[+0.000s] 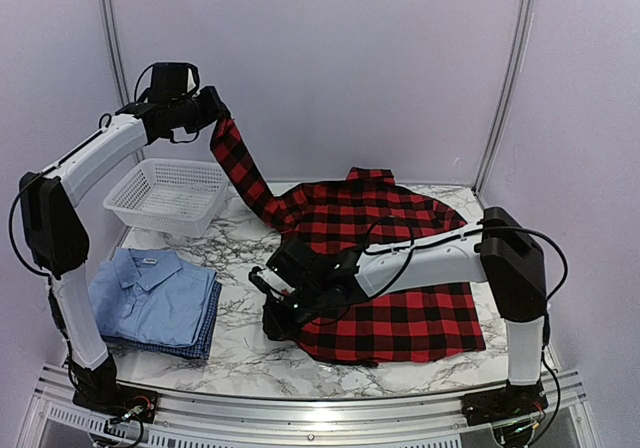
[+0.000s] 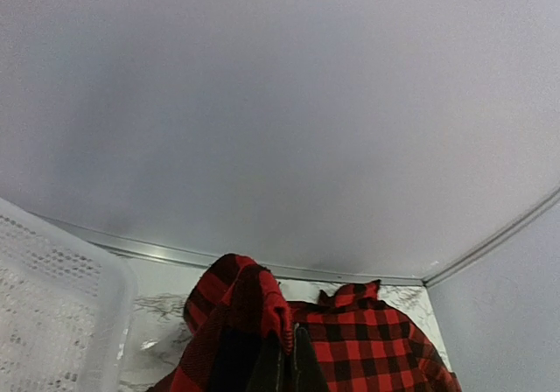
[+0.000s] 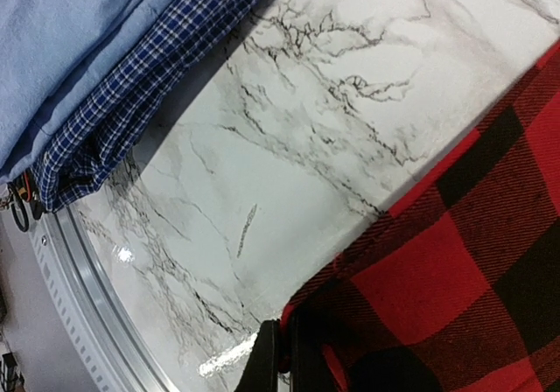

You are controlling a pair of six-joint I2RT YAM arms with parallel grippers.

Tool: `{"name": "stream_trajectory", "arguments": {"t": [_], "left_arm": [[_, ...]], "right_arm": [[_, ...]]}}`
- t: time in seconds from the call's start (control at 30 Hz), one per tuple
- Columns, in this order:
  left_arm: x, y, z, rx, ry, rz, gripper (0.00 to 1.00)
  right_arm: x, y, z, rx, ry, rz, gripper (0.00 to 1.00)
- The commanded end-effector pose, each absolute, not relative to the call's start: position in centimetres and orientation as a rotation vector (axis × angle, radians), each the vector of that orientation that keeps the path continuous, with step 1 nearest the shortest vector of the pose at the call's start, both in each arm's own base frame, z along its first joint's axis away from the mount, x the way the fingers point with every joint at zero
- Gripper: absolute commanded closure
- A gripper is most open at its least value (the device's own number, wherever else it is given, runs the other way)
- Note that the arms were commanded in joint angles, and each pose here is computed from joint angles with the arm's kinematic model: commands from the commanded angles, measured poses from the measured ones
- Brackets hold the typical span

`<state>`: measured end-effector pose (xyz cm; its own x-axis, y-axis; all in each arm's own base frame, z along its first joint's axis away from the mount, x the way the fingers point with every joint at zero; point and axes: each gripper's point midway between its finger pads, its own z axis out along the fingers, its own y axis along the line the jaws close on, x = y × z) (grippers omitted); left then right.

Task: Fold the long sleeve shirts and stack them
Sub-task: Adjust the corner of the shirt at the center of the board, then pass from the left arm to the right

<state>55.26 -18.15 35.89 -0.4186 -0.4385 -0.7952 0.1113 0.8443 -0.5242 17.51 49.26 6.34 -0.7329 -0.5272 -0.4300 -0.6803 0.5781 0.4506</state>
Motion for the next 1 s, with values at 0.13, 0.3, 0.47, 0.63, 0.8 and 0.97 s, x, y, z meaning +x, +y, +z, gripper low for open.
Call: {"name": "stream_trajectory", "arguments": {"t": [0.13,0.3,0.47,0.63,0.8,0.97], "left_arm": [[52.2,-28.6,37.7,-0.027,1.854,-0.936,1.00],[49.8,-33.1,36.3,0.079,1.897,-1.073,1.00],[47.5,-36.6,34.1,0.144,1.957,-1.181,1.00],[46.2,-38.9,32.8,0.164,1.993,-1.216,1.00],[45.9,-39.9,31.8,0.124,2.021,-1.239,1.00],[45.8,-40.5,31.0,0.086,2.041,-1.234,1.00]], "right_arm": [[18.2,46.6,9.9,-0.827,2.428,0.905,0.65],[21.9,43.7,15.7,-0.667,2.287,0.834,0.51],[28.1,39.3,22.9,-0.482,2.083,0.766,0.37],[34.7,36.8,29.9,-0.359,1.886,0.791,0.27],[39.1,37.2,31.1,-0.300,1.868,0.830,0.26],[41.2,37.8,30.1,-0.280,1.888,0.885,0.23]]}}
